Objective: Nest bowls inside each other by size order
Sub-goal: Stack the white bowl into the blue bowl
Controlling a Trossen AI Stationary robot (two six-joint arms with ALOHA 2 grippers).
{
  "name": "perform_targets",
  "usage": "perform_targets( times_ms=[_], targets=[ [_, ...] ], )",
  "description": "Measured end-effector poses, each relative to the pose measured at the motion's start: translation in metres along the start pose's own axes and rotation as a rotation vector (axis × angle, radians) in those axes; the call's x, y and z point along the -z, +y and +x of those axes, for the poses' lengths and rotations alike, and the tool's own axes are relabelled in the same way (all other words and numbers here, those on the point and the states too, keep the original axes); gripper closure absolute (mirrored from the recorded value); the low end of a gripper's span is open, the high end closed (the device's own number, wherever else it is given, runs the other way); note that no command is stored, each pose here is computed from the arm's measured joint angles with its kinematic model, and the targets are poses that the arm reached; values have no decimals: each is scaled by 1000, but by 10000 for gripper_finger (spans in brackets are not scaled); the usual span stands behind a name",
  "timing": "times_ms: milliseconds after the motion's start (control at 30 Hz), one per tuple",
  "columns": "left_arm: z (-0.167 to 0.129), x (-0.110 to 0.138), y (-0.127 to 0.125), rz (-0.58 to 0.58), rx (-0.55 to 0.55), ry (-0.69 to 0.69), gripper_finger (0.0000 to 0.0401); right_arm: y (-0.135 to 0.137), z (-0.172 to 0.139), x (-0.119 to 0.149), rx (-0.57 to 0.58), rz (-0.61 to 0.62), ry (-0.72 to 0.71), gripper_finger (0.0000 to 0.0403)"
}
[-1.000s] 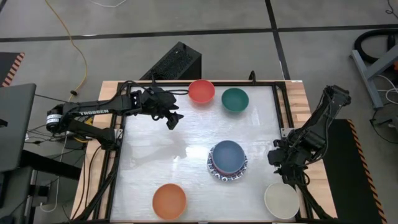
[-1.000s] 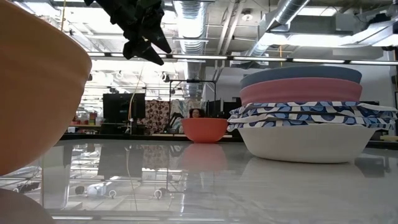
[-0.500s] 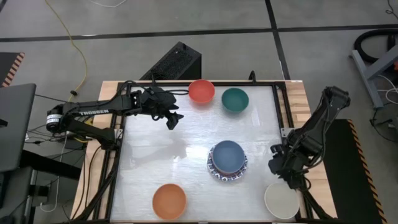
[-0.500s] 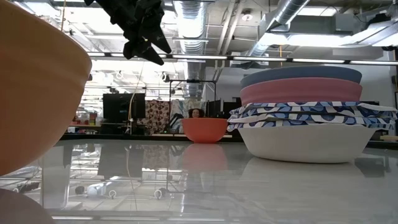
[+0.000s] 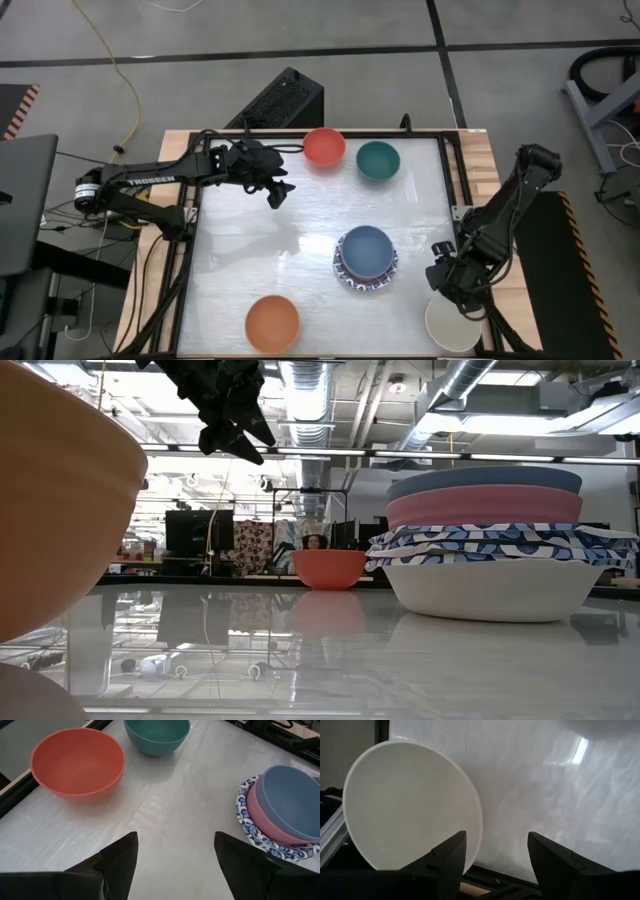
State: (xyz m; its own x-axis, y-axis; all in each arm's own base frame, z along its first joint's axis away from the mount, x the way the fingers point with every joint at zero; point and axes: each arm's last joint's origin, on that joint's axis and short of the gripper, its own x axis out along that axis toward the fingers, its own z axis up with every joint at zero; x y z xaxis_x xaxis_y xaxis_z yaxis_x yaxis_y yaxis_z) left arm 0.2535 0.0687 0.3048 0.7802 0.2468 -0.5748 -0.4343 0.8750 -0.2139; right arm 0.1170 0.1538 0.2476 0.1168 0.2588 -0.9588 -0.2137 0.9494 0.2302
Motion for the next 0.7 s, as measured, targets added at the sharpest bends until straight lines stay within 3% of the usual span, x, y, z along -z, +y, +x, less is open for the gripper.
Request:
perform_targets(
  times_ms=[700],
  targets=[
    [0,0,0,0,14,6,150,17,33,-13,28,-12,23,168]
  ],
)
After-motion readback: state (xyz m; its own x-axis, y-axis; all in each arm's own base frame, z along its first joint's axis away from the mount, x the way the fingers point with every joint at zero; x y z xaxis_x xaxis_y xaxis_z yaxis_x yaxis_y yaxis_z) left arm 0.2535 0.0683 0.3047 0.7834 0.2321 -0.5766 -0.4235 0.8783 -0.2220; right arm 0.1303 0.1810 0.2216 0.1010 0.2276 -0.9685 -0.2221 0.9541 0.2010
